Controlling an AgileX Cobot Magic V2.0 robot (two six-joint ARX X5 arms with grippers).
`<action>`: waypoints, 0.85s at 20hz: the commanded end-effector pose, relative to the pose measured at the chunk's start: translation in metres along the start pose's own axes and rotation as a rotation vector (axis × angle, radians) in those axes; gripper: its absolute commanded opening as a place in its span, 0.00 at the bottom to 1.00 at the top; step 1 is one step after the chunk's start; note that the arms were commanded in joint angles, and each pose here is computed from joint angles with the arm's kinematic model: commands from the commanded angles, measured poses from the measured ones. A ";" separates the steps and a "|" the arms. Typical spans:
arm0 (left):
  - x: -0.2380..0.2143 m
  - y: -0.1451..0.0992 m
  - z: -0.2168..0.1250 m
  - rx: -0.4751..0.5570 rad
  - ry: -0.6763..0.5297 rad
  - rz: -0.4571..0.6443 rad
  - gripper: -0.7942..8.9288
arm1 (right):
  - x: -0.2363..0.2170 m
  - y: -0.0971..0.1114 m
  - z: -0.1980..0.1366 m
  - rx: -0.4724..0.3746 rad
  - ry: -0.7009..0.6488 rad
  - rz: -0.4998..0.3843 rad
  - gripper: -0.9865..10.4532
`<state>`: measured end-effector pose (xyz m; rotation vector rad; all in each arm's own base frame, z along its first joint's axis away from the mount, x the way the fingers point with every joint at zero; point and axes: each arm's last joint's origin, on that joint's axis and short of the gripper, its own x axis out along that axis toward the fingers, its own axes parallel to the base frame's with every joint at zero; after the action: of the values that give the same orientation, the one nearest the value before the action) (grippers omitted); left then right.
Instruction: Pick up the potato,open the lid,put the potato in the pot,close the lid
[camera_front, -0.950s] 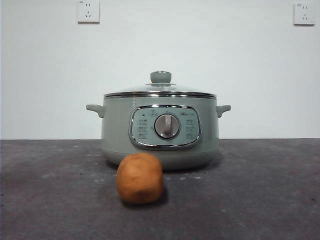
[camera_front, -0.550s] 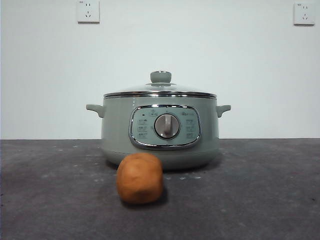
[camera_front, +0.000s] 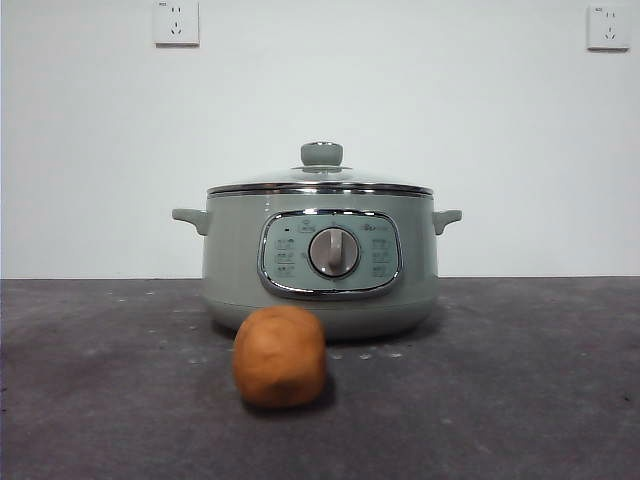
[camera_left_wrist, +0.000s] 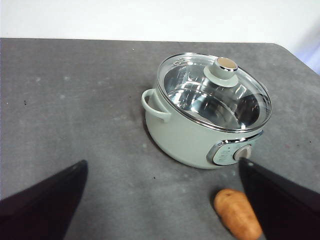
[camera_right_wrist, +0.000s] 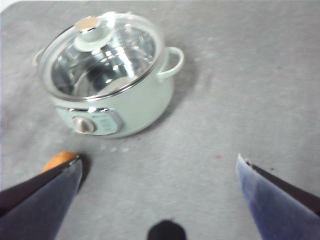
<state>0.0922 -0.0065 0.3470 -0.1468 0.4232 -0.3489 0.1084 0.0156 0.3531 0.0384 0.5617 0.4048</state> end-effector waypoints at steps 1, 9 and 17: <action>0.000 0.000 0.000 0.006 -0.003 -0.004 0.77 | 0.002 0.000 0.003 0.009 -0.002 0.040 0.64; 0.000 0.000 0.000 0.002 -0.003 -0.004 0.77 | 0.052 0.021 0.012 0.040 0.156 0.295 0.64; 0.000 0.000 0.000 0.001 -0.001 -0.004 0.77 | 0.148 0.102 -0.003 -0.037 0.366 0.316 0.64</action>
<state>0.0920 -0.0066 0.3469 -0.1501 0.4256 -0.3494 0.1825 0.1636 0.2901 -0.0101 0.9004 0.7553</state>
